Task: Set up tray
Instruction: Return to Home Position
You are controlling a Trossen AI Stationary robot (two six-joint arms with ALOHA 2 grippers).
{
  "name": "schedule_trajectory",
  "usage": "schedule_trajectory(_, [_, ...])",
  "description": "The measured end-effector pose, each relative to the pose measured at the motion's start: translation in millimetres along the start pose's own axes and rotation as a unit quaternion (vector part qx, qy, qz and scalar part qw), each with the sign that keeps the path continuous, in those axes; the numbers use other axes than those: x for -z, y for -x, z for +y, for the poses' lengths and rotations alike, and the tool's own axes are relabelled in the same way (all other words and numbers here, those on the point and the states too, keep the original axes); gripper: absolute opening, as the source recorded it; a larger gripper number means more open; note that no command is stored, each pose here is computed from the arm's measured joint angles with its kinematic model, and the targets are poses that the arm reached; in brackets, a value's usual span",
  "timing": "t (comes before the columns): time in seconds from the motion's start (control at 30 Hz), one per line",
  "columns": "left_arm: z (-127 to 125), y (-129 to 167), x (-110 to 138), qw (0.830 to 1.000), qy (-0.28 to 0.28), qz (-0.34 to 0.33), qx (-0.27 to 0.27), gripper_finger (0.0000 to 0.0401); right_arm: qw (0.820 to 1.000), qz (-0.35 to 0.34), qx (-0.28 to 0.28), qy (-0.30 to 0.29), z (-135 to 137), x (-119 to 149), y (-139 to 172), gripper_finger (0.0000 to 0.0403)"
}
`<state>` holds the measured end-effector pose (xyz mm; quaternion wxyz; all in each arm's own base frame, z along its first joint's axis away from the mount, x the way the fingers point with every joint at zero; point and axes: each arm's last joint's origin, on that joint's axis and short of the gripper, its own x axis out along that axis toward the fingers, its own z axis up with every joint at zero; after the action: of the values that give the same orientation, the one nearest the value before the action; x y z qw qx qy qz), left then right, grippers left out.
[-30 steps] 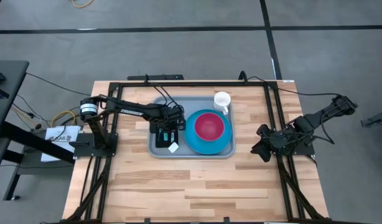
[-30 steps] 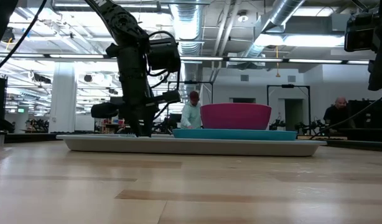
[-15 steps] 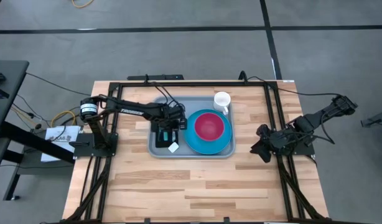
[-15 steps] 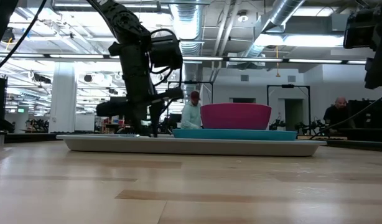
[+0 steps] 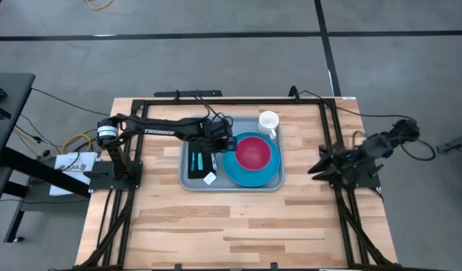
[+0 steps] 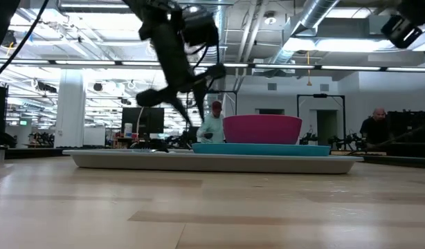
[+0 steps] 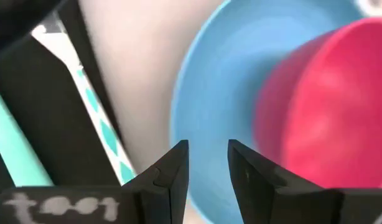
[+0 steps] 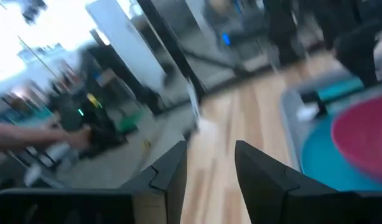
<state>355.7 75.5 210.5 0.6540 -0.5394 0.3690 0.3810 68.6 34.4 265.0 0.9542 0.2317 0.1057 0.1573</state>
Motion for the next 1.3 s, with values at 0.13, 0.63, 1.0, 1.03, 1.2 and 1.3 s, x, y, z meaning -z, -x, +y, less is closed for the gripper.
schedule_trajectory(0.13, [-22, 23, -3, 0.999, -0.008, -0.037, 0.007, 0.0098, 0.995, -0.089, -0.050, 0.008, -5, 4, 15, 0.0127])
schedule_trajectory(0.63, [-107, 147, 11, 0.950, -0.058, -0.275, 0.135, 0.0098, 0.939, -0.241, -0.205, 0.136, -7, 27, -4, 0.0127])
schedule_trajectory(1.0, [-122, 182, 52, 0.925, -0.077, -0.332, 0.169, 0.0098, 0.939, -0.215, -0.216, 0.161, -19, 55, -18, 0.0127])
schedule_trajectory(1.03, [-123, 182, 56, 0.925, -0.083, -0.330, 0.170, 0.0098, 0.942, -0.201, -0.213, 0.163, -20, 58, -19, 0.0127])
schedule_trajectory(1.2, [-124, 185, 75, 0.921, -0.107, -0.330, 0.176, 0.0098, 0.957, -0.118, -0.197, 0.177, -26, 72, -26, 0.0127])
schedule_trajectory(1.3, [-124, 188, 85, 0.916, -0.109, -0.342, 0.178, 0.0098, 0.961, -0.083, -0.182, 0.193, -29, 78, -29, 0.0127])
